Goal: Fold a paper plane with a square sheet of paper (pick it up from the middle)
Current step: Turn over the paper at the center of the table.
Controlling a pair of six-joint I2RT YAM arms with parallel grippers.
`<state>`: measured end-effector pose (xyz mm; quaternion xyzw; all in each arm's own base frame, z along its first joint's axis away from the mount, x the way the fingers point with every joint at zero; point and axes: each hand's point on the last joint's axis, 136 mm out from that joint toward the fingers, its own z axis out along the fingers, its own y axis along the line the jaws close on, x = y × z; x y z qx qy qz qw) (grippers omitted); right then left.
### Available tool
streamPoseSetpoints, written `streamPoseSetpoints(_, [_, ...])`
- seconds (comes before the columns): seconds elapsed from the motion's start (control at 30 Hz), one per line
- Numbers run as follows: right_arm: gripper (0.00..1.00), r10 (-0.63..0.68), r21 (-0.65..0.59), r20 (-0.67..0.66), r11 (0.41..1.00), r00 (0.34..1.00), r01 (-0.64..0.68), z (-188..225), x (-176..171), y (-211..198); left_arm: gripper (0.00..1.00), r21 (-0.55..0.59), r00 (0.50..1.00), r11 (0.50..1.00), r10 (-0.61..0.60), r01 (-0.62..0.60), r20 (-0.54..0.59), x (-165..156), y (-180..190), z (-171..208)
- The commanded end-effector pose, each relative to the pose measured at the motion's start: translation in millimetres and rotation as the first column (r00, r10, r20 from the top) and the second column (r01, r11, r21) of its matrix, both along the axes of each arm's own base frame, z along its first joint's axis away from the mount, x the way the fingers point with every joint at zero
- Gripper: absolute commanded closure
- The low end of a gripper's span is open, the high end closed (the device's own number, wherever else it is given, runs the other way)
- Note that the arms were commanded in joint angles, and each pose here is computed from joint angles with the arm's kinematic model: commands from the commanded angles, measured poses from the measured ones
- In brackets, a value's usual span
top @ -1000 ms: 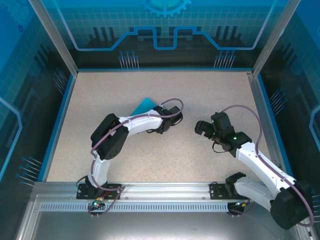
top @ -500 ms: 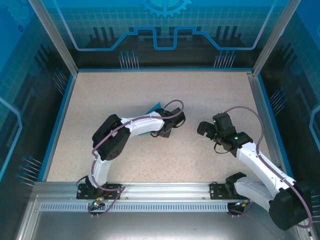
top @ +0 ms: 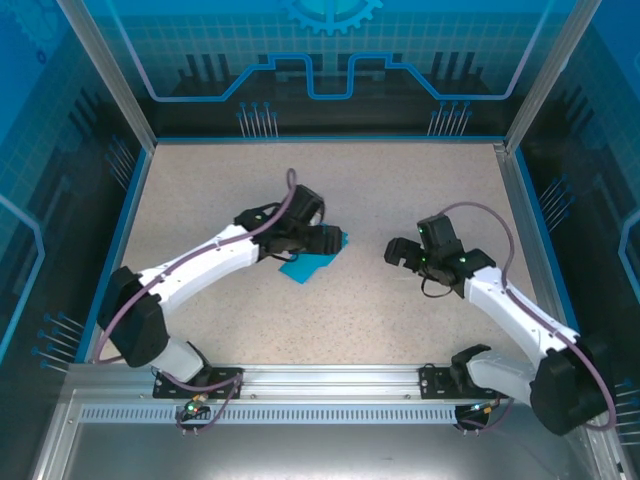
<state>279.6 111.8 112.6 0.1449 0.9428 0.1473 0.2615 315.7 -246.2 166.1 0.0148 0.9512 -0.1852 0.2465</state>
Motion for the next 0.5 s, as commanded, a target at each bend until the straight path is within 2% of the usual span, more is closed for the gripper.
streamPoseSetpoints(0.0, [0.01,0.121,0.039,0.024,0.992,0.992,-0.121,15,15,42,0.04,-0.078,0.984,0.985,0.145,-0.154,-0.107,2,36,-23])
streamPoseSetpoints(0.03, [0.01,0.145,0.034,0.015,0.989,0.989,-0.146,13,18,53,0.02,-0.077,0.975,0.977,0.19,-0.2,-0.117,3,49,-28])
streamPoseSetpoints(0.2, [0.03,0.295,0.033,0.011,0.955,0.955,-0.295,21,35,133,0.02,-0.078,0.916,0.918,0.374,-0.388,-0.146,-2,110,-49])
streamPoseSetpoints(0.47, [0.11,0.459,0.087,0.002,0.885,0.889,-0.457,19,55,254,0.02,-0.06,0.817,0.831,0.526,-0.552,-0.236,-24,162,-81])
